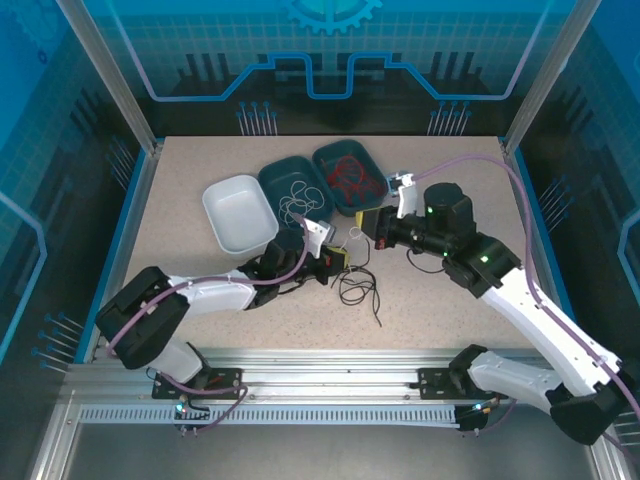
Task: Untangle the cables
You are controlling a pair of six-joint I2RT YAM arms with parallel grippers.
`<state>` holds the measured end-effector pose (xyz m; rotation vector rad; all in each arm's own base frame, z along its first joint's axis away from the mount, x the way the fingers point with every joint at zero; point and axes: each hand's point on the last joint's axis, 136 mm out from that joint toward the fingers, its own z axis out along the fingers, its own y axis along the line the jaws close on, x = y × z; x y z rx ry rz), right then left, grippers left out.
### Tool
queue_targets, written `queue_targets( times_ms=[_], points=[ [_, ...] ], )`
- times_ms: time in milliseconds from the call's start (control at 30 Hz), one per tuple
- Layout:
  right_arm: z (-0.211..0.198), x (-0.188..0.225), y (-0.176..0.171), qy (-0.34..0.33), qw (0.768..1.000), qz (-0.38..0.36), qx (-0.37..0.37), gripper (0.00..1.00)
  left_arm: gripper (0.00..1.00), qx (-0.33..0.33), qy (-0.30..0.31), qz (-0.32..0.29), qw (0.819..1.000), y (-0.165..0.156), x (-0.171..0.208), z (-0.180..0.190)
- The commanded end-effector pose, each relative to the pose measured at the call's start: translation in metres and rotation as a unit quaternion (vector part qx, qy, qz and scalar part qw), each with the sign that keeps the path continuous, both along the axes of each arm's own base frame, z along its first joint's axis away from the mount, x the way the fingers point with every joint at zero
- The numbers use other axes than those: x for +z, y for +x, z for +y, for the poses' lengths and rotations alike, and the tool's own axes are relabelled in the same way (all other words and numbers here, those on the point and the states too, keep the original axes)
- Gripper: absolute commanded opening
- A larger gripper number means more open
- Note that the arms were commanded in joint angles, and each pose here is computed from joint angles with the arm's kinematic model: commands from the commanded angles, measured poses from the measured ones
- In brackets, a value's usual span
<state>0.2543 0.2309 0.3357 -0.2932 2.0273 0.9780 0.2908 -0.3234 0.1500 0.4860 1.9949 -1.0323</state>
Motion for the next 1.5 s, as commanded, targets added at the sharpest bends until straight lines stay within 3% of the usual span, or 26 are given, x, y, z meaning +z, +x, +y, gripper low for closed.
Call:
queue_targets(
  times_ms=[0, 200, 567, 900, 1200, 1467],
  points=[
    [-0.027, 0.000, 0.000, -0.034, 0.998, -0.013, -0.047, 0.00, 0.00, 0.007, -0.026, -0.028, 0.999, -0.001, 0.035, 0.002],
    [-0.045, -0.018, -0.003, -0.081, 0.994, -0.001, -0.070, 0.00, 0.00, 0.010, -0.041, -0.053, 0.998, -0.007, 0.072, 0.009],
    [-0.047, -0.044, 0.007, -0.102, 0.991, 0.016, -0.081, 0.00, 0.00, 0.010, -0.083, -0.077, 0.994, -0.021, 0.126, 0.020],
    [-0.090, -0.077, 0.023, -0.132, 0.973, 0.054, -0.180, 0.00, 0.00, 0.051, -0.082, -0.133, 0.986, -0.014, 0.158, 0.036],
    [-0.121, -0.132, 0.028, -0.144, 0.955, 0.115, -0.234, 0.00, 0.00, 0.063, -0.098, -0.177, 0.977, -0.011, 0.198, 0.040],
    [-0.109, -0.156, 0.032, -0.123, 0.962, 0.137, -0.202, 0.00, 0.00, 0.071, -0.105, -0.215, 0.968, -0.015, 0.241, 0.048]
  ],
)
